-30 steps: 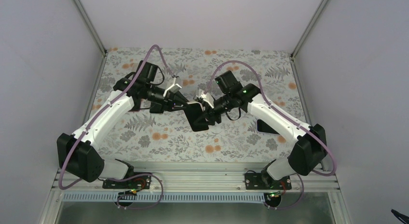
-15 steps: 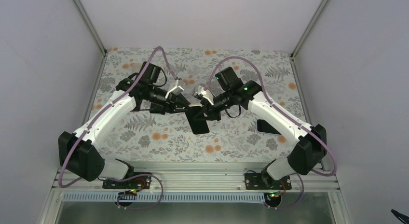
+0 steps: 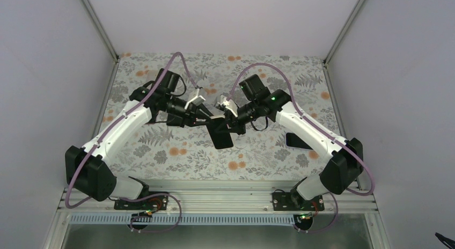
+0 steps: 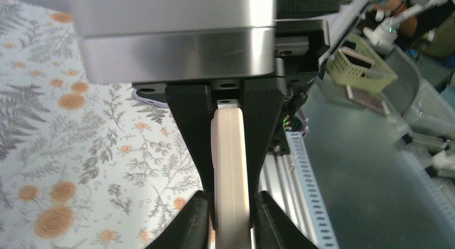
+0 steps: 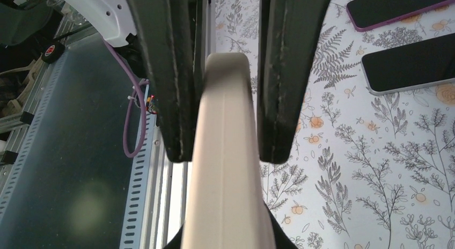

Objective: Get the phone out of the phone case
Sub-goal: Pick up the phone at the center of the board.

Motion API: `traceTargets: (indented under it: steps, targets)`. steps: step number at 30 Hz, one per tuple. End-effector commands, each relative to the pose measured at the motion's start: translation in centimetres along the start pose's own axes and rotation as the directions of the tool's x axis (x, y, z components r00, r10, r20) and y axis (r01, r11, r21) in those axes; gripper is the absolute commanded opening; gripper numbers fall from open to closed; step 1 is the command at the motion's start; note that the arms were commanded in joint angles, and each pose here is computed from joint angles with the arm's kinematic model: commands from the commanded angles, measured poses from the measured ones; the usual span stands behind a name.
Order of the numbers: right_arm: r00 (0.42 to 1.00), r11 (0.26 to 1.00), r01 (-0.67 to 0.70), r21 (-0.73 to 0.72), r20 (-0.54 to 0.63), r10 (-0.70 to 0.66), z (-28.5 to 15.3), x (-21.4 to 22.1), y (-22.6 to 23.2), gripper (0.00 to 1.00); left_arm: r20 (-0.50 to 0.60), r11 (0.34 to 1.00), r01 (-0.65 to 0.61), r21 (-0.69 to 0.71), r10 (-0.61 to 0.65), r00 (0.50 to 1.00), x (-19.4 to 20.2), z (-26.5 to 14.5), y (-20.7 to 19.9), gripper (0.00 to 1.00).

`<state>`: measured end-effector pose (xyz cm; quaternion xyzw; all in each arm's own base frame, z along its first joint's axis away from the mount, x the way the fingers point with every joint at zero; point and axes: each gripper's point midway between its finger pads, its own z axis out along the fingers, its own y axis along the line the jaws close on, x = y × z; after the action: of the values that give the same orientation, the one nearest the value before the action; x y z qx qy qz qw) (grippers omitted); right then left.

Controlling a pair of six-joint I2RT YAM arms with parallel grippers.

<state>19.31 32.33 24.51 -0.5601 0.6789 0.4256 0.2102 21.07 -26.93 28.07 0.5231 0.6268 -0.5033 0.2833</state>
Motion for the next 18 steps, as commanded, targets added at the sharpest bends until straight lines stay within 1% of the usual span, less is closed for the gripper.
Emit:
traceTargets:
  steps: [1, 2, 6, 8, 11, 18]
  targets:
    - [0.999, 0.999, 0.033, -0.028, 0.018, -0.033, -0.1, -1.0, 0.9, 0.04, 0.046, 0.994, -0.109, 0.012, 0.108, 0.993, -2.2, -0.5, -1.0, 0.28]
    - [0.999, 0.999, 0.036, -0.025, 0.019, -0.035, -0.2, -1.1, 0.9, 0.04, 0.046, 0.993, -0.114, 0.007, 0.113, 0.992, -2.3, -0.5, -1.1, 0.35]
    - [0.999, 0.999, 0.043, -0.02, 0.021, -0.043, -0.3, -1.2, 0.9, 0.04, 0.043, 0.992, -0.124, 0.002, 0.124, 0.991, -2.4, -0.7, -1.3, 0.55]
    - [0.999, 0.999, 0.047, -0.016, 0.023, -0.047, -0.4, -1.3, 0.9, 0.04, 0.043, 0.991, -0.132, -0.005, 0.132, 0.99, -2.6, -0.8, -1.4, 0.63]
    - [0.999, 0.999, 0.05, -0.011, 0.023, -0.05, -0.4, -1.3, 0.9, 0.04, 0.04, 0.99, -0.14, -0.016, 0.141, 0.989, -2.6, -0.9, -1.4, 0.7]
    - [0.998, 0.998, 0.06, 0.002, 0.027, -0.06, -0.6, -1.6, 0.8, 0.04, 0.049, 0.988, -0.147, -0.053, 0.15, 0.987, -3.1, -1.7, -1.2, 0.81]
